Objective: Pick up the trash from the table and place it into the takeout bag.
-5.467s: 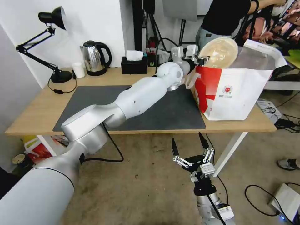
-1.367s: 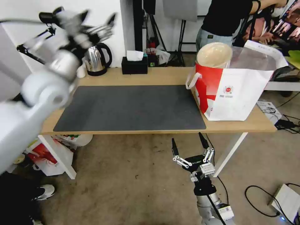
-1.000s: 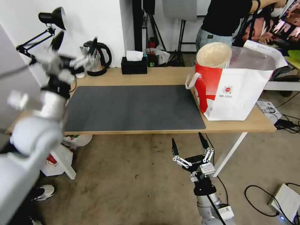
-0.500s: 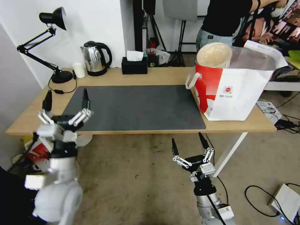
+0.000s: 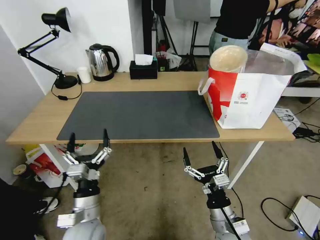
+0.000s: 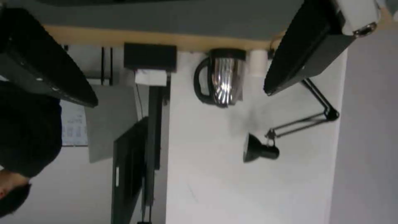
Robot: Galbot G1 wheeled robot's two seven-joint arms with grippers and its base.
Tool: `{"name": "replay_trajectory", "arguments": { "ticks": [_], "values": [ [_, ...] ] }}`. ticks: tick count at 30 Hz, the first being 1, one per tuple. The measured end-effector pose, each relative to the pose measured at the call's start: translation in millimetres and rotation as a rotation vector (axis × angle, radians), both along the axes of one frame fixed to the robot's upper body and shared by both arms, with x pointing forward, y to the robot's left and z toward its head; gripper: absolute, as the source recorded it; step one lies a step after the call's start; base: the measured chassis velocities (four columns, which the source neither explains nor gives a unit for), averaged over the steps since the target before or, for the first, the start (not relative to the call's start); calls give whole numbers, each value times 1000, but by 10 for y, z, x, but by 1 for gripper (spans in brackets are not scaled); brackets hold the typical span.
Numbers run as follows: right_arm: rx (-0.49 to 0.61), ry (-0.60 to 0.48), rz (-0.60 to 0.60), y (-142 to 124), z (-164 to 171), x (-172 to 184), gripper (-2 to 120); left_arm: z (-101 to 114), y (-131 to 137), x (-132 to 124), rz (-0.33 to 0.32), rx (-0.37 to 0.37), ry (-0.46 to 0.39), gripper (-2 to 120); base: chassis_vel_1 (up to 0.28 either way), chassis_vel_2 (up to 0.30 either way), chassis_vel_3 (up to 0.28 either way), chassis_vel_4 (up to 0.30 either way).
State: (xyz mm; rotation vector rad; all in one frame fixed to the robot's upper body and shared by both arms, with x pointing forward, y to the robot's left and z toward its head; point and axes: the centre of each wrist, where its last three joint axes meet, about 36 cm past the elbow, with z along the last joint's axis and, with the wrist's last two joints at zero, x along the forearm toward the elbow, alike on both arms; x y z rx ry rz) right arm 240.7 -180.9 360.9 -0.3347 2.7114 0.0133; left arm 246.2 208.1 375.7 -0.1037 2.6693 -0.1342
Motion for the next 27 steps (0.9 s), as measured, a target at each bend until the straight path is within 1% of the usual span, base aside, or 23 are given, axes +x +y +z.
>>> {"name": "replay_trajectory", "arguments": {
  "ticks": [1, 4, 5, 8, 14, 17, 19, 22, 27],
  "values": [
    [0, 0, 0, 0, 0, 0, 100, 0, 0, 0, 0, 0, 0, 100, 0, 0, 0, 0],
    [0, 0, 0, 0, 0, 0, 100, -113, -71, -59, -12, -4, 22, 100, 0, 0, 0, 0],
    [0, 0, 0, 0, 0, 0, 100, -113, -71, -59, -12, -4, 22, 100, 0, 0, 0, 0],
    [0, 0, 0, 0, 0, 0, 100, -187, -109, -122, -32, 0, 41, 100, 0, 0, 0, 0],
    [0, 0, 0, 0, 0, 0, 100, -251, -86, -149, -53, 17, 59, 100, 0, 0, 0, 0],
    [0, 0, 0, 0, 0, 0, 100, -309, -97, -195, -63, 16, 89, 100, 0, 0, 0, 0],
    [0, 0, 0, 0, 0, 0, 100, -329, -94, -201, -63, 18, 94, 100, 0, 0, 0, 0],
    [0, 0, 0, 0, 0, 0, 100, -391, -39, -207, -62, 34, 108, 100, 0, 0, 0, 0],
    [0, 0, 0, 0, 0, 0, 100, -427, 8, -219, -71, 51, 116, 100, 0, 0, 0, 0]
  ]
}}
